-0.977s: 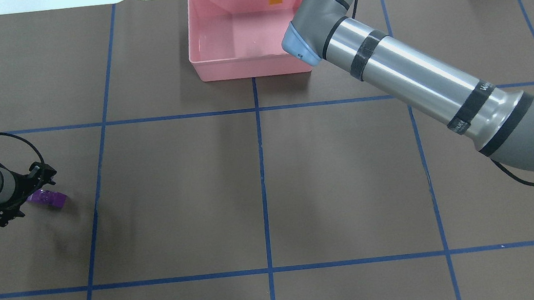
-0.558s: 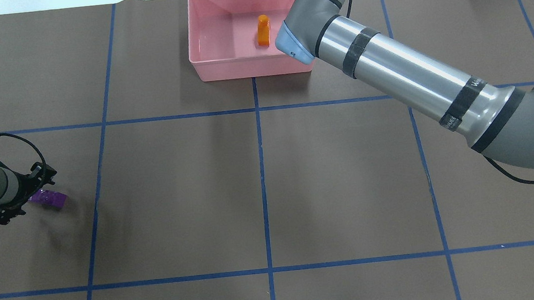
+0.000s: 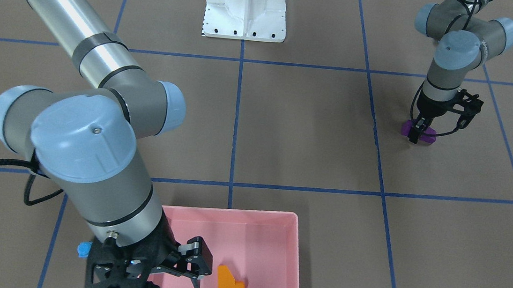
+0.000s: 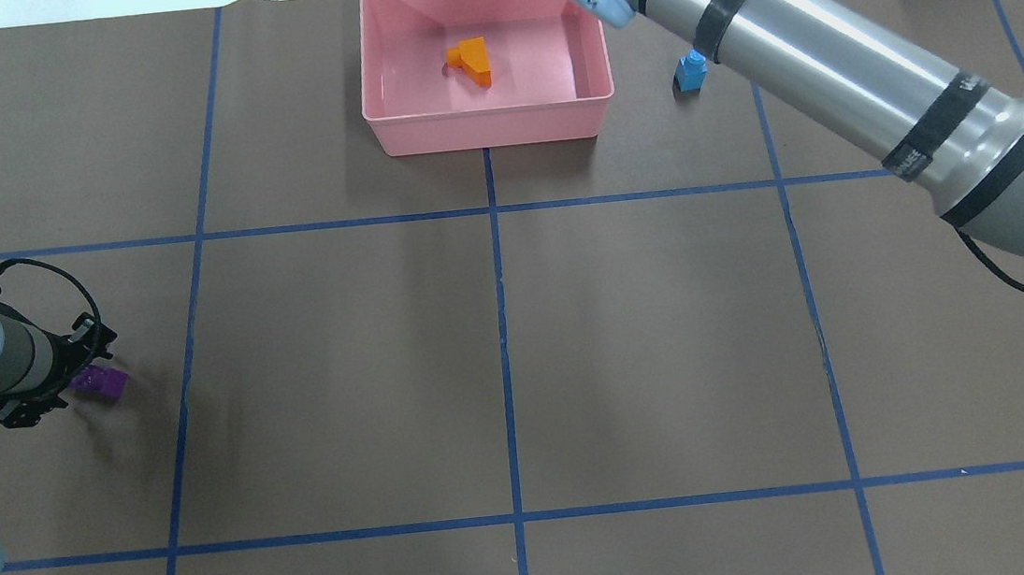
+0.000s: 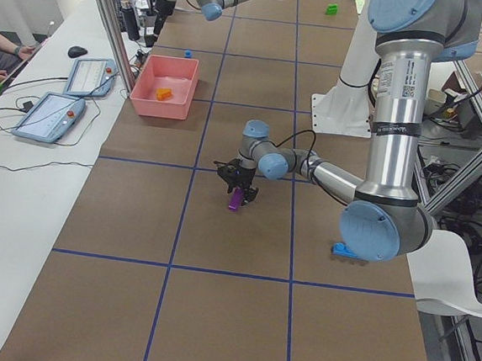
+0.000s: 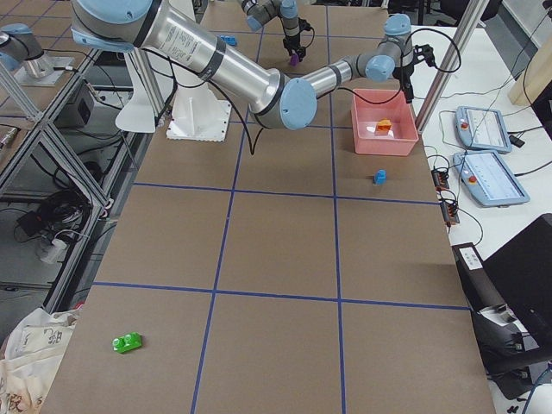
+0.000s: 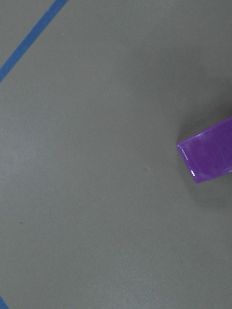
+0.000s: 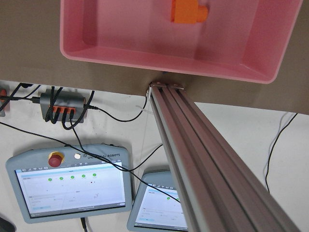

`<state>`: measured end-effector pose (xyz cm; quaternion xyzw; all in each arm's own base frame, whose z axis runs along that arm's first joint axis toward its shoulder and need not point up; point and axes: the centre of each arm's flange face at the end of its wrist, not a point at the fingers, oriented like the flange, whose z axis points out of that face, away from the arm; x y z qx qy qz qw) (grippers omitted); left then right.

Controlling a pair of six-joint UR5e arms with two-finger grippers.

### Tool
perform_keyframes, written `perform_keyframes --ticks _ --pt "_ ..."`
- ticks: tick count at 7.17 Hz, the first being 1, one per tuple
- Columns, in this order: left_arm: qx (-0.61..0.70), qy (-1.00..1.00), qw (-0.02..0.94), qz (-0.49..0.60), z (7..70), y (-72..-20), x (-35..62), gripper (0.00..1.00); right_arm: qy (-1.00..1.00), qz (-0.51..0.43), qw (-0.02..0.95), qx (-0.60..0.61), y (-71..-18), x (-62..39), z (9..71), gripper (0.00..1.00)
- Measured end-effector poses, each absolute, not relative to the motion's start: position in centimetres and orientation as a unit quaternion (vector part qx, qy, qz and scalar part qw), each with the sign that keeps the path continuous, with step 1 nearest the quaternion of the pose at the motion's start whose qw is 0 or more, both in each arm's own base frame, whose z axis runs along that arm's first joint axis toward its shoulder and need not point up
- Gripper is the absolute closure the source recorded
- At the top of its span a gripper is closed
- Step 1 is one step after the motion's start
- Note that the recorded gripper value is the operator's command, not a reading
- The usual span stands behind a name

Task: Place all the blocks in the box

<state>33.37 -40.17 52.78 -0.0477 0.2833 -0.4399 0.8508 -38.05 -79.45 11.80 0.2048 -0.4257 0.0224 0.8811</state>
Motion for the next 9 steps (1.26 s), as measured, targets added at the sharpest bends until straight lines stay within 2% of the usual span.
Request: perform_keyframes --ticks 2,4,6,9 --pt "-0.046 0.292 0.847 -0.442 51.2 -39.9 33.5 1.00 -0.410 -0.006 0.895 0.173 -81.2 -31.3 12.9 0.00" --pt "-0.060 0.305 0.858 -0.408 47.9 -39.0 32.6 1.00 -0.412 -0.025 0.898 0.150 -80.2 -27.7 19.3 0.00" --pt "-0.062 0.317 0.863 -0.388 43.6 -39.7 31.3 1.00 -0.404 -0.042 0.900 0.157 -77.6 -29.9 26.1 0.00" --pt "-0.052 0.331 0.862 -0.380 27.9 -47.2 29.5 1.00 -0.367 -0.059 0.912 0.173 -74.4 -35.5 32.6 0.00"
